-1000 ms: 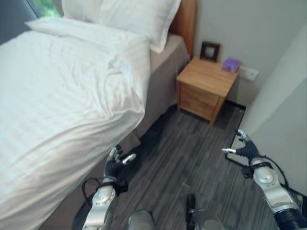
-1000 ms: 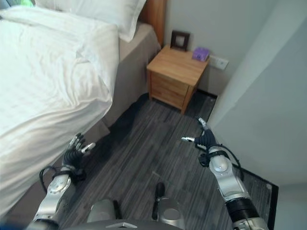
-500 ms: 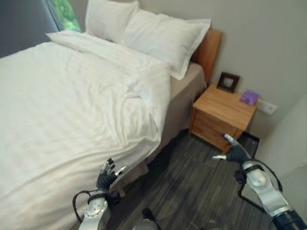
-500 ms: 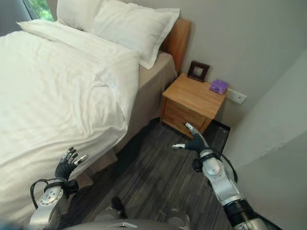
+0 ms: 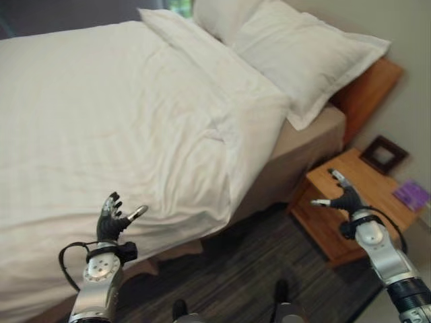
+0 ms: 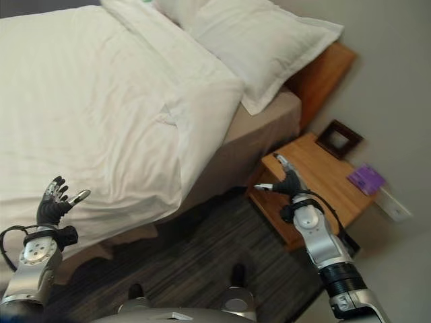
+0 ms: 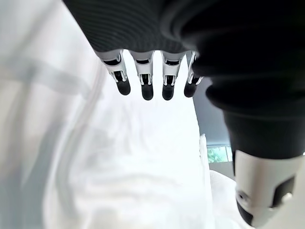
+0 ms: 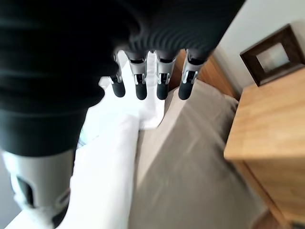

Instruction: Making the bed.

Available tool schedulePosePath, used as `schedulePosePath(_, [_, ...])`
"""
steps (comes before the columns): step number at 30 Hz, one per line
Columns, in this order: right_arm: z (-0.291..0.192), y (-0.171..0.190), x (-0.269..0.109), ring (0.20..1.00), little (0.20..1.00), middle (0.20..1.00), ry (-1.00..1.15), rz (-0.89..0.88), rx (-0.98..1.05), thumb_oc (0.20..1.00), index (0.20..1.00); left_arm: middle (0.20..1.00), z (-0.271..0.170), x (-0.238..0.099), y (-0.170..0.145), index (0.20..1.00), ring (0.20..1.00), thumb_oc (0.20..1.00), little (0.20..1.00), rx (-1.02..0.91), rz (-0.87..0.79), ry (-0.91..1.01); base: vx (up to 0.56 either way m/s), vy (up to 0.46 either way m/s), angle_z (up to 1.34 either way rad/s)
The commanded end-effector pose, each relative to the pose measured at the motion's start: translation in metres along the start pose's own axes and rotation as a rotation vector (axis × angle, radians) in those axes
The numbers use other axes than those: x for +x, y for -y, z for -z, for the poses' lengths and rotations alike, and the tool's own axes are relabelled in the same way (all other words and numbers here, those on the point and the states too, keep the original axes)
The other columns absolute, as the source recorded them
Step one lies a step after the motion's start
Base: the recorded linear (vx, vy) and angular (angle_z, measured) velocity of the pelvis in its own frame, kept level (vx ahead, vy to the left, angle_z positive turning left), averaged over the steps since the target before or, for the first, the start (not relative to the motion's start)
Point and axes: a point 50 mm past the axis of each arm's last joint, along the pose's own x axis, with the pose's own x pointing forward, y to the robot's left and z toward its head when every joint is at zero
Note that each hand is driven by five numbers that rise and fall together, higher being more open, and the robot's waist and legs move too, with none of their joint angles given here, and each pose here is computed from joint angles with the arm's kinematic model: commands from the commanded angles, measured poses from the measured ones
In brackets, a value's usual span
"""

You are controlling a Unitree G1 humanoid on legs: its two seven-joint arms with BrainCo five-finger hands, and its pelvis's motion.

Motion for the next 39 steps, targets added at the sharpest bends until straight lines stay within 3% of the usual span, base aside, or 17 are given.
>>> schedulePosePath(1, [-0.049, 0.040, 0.023, 1.000, 1.000, 1.000, 0.201, 0.173, -0.071, 1.000, 1.000, 1.000, -0.077, 0.019, -0.017, 1.000, 1.000, 1.000, 1.000, -0.026, -0.054, 0.342, 0.08, -0.230, 0.81])
schedulePosePath(8, [-0.102, 0.053, 0.063, 1.000, 1.000, 1.000, 0.312, 0.212, -0.136, 1.000, 1.000, 1.000, -0.080, 0.018, -0.014, 1.000, 1.000, 1.000, 1.000, -0.113, -0.066, 0.364, 0.10, -0.288, 0.23])
schedulePosePath(10, [-0.080, 0.062, 0.063, 1.000, 1.000, 1.000, 0.223, 0.236, -0.124, 1.000, 1.000, 1.000, -0.091, 0.024, -0.003, 1.000, 1.000, 1.000, 1.000, -0.141, -0.032, 0.392, -0.01, -0.534, 0.82])
schedulePosePath(13, [-0.086, 0.077, 0.063, 1.000, 1.000, 1.000, 0.225, 0.268, -0.190, 1.000, 1.000, 1.000, -0.102, 0.028, 0.000, 1.000, 1.000, 1.000, 1.000, -0.134, -0.010, 0.423, 0.05, -0.318, 1.95])
schedulePosePath(19, [-0.082, 0.079, 0.061, 1.000, 1.000, 1.000, 0.213, 0.242, -0.269, 1.000, 1.000, 1.000, -0.102, 0.023, -0.011, 1.000, 1.000, 1.000, 1.000, -0.087, -0.018, 0.431, 0.10, 0.043, -0.43])
schedulePosePath(26, [-0.088, 0.090, 0.070, 1.000, 1.000, 1.000, 0.196, 0.306, -0.268, 1.000, 1.000, 1.000, -0.114, 0.033, 0.004, 1.000, 1.000, 1.000, 1.000, -0.025, 0.057, 0.456, -0.05, -0.109, 0.25])
schedulePosePath(39, [-0.153, 0.135, 0.100, 1.000, 1.000, 1.000, 0.263, 0.388, -0.391, 1.000, 1.000, 1.000, -0.118, 0.049, -0.024, 1.000, 1.000, 1.000, 1.000, 0.048, -0.037, 0.441, 0.07, -0.136, 0.08])
